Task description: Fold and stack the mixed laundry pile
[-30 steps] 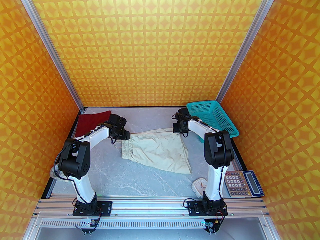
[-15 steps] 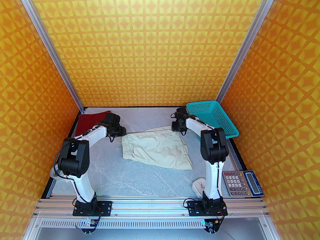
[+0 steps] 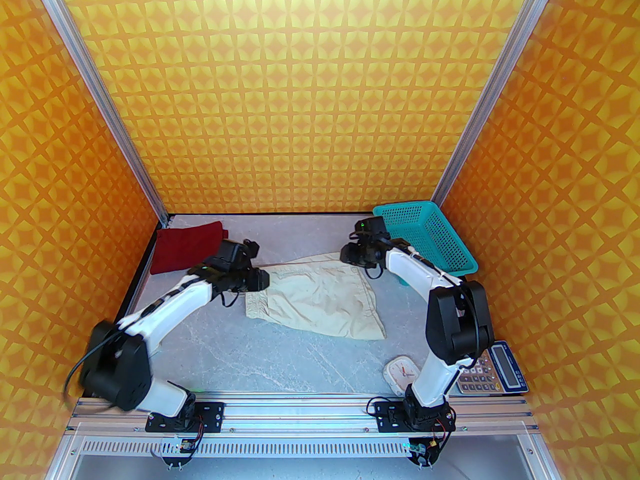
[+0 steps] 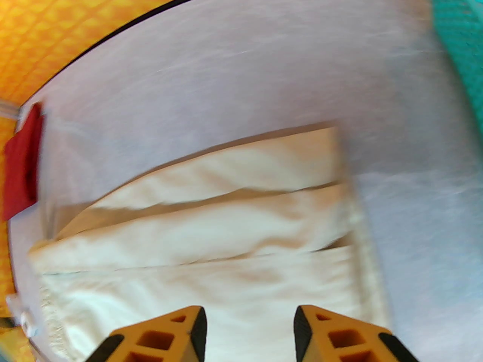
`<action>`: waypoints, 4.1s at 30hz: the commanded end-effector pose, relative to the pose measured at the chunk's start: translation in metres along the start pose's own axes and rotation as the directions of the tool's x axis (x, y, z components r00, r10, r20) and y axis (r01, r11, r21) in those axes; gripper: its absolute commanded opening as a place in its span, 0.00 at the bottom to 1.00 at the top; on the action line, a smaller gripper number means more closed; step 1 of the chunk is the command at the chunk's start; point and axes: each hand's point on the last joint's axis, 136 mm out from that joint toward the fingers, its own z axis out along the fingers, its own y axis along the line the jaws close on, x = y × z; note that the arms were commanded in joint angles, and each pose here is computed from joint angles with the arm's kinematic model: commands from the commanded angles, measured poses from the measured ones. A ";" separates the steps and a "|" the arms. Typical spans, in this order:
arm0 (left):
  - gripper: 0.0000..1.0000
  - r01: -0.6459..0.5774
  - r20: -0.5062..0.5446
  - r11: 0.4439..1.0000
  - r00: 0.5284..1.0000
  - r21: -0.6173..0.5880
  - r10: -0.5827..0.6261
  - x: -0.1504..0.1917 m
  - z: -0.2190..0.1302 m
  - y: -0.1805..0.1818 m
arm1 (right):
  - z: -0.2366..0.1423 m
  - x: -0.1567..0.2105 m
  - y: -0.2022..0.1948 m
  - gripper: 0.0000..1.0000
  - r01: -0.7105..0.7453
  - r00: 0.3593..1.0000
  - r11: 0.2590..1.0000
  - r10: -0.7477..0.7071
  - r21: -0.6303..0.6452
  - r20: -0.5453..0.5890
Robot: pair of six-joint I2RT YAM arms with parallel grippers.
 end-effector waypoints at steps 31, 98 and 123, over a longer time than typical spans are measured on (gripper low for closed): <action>0.45 -0.004 0.055 0.999 0.998 0.045 0.001 -0.018 -0.018 0.001 | -0.025 0.044 0.022 0.39 -0.009 0.997 0.999 0.006 -0.051 -0.071; 0.67 0.163 0.171 0.987 0.972 -0.010 -0.159 0.029 -0.059 0.076 | -0.110 0.104 0.054 0.59 0.247 0.967 0.961 -0.235 -0.128 0.098; 0.72 0.488 0.276 0.868 0.825 0.093 -0.493 0.033 -0.072 0.155 | 0.003 0.212 0.277 0.69 0.952 0.265 0.221 -0.941 -0.211 0.209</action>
